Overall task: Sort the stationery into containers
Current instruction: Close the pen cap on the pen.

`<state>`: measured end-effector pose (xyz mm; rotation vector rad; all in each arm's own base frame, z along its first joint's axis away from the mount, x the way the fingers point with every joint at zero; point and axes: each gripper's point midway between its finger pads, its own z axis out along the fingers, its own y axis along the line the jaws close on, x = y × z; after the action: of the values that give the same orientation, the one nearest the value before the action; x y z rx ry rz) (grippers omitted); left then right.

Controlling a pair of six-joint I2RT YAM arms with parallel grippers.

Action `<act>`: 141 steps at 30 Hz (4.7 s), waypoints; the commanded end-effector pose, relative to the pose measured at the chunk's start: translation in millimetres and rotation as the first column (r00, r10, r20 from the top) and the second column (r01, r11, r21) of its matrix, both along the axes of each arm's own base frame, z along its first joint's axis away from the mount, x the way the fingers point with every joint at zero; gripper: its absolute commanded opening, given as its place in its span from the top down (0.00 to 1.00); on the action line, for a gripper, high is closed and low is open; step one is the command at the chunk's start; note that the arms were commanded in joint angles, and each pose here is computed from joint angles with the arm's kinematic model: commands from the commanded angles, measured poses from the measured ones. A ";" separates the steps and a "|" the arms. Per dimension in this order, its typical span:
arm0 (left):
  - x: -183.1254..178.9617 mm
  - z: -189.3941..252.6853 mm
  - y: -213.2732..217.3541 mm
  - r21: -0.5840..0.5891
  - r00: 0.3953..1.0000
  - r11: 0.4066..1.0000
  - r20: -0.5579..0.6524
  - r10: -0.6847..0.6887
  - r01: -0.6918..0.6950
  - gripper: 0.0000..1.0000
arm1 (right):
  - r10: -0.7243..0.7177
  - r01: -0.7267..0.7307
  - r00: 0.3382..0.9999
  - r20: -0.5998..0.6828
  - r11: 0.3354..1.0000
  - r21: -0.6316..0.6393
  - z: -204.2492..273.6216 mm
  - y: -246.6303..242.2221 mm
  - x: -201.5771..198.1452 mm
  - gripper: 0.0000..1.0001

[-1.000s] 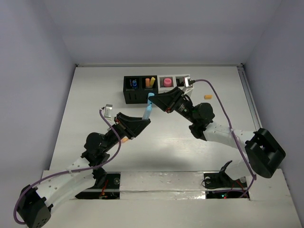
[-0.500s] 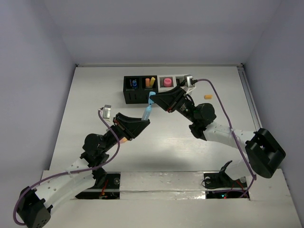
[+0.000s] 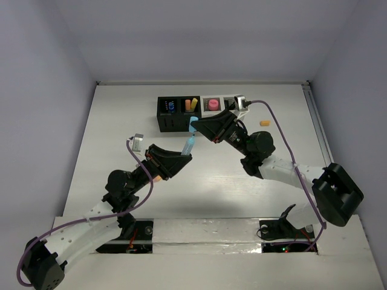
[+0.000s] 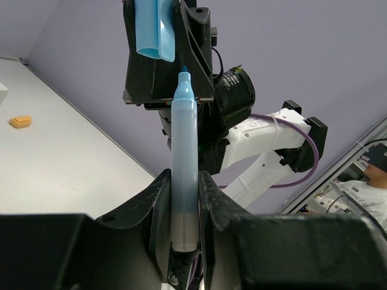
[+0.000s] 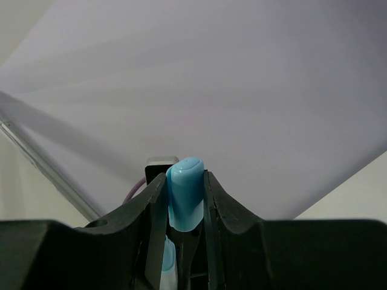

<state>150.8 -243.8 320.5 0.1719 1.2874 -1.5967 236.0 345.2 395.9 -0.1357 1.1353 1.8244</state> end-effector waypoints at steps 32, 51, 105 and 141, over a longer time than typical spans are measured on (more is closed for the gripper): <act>4.6 26.1 8.1 -0.045 0.997 0.998 0.053 0.052 -0.050 1.00 | 0.037 -0.069 0.983 0.178 0.981 0.179 48.8 -26.7 -38.2 0.98; 5.0 42.2 13.7 -0.100 0.993 0.993 0.098 0.068 -0.058 1.00 | 0.084 -0.117 0.980 0.179 0.977 0.181 39.3 -22.2 -40.8 0.99; -107.9 208.5 78.3 -0.437 0.821 0.846 0.571 -0.002 0.306 1.00 | 0.379 -0.469 0.675 0.634 0.883 -0.028 103.5 5.0 -140.0 0.86; -65.6 178.4 22.0 -0.210 0.848 0.949 0.521 -0.096 0.237 1.00 | 0.419 -0.409 0.829 0.371 0.906 -0.111 24.9 54.8 -85.9 0.92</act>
<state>124.1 -259.2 414.7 0.4653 1.0514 -1.7617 162.8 377.4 477.0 -0.5891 0.7646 2.0297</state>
